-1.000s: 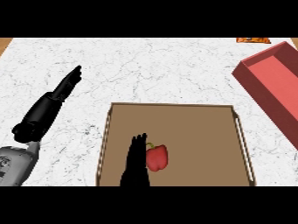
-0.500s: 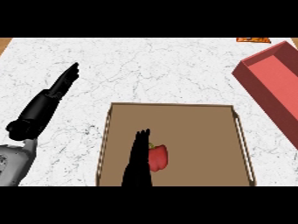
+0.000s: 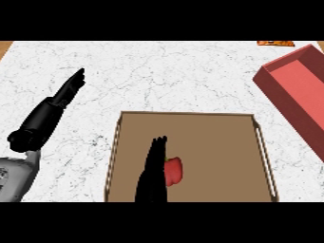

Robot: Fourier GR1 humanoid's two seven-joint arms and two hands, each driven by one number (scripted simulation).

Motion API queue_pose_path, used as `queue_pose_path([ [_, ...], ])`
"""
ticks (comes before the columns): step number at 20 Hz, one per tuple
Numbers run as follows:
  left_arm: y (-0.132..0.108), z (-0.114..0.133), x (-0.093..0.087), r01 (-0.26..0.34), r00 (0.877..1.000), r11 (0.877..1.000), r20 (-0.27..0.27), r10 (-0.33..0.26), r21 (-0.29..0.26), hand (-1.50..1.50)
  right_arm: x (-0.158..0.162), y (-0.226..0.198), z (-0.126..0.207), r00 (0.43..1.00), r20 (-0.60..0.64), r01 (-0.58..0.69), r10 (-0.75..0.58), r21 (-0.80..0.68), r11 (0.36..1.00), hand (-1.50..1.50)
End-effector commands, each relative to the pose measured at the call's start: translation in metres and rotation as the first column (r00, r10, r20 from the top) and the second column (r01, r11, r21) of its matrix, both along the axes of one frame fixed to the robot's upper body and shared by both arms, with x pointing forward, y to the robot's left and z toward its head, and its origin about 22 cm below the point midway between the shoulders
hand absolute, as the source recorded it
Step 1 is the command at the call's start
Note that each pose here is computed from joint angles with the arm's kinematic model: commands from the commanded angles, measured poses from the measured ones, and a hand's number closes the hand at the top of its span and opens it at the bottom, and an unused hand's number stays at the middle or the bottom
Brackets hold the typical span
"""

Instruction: Pick the bell pepper from the tray and place it in the cardboard box

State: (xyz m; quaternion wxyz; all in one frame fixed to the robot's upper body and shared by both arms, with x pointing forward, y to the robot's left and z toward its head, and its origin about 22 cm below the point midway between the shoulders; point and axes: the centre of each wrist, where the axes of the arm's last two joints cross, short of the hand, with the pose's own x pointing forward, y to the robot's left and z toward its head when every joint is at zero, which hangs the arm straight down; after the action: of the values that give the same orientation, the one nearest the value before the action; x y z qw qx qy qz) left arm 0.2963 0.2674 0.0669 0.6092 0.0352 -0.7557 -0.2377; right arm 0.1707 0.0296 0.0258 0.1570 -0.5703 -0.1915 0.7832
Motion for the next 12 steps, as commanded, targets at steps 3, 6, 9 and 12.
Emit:
queue_pose_path([
  [3, -0.001, -0.006, 0.003, -0.016, 1.0, 1.0, -0.001, 0.016, -0.003, 0.0, 0.015, 0.002, -0.001, 0.991, 0.118, 0.072, -0.07, -0.017, 0.997, -1.5],
  [6, -0.004, 0.005, 0.009, -0.017, 1.0, 1.0, 0.009, 0.016, 0.008, 0.0, 0.009, 0.001, 0.007, 0.993, 0.09, 0.076, -0.076, 0.002, 0.997, -1.5],
  [9, -0.004, 0.003, -0.006, -0.006, 1.0, 1.0, -0.012, 0.006, -0.005, 0.0, 0.017, 0.002, 0.01, 0.995, 0.058, 0.082, -0.082, -0.009, 0.997, -1.5],
  [12, 0.015, 0.001, -0.008, -0.002, 1.0, 1.0, -0.01, 0.002, 0.002, 0.0, 0.013, -0.001, -0.018, 1.0, -0.001, 0.011, -0.011, -0.046, 0.999, 1.5],
])
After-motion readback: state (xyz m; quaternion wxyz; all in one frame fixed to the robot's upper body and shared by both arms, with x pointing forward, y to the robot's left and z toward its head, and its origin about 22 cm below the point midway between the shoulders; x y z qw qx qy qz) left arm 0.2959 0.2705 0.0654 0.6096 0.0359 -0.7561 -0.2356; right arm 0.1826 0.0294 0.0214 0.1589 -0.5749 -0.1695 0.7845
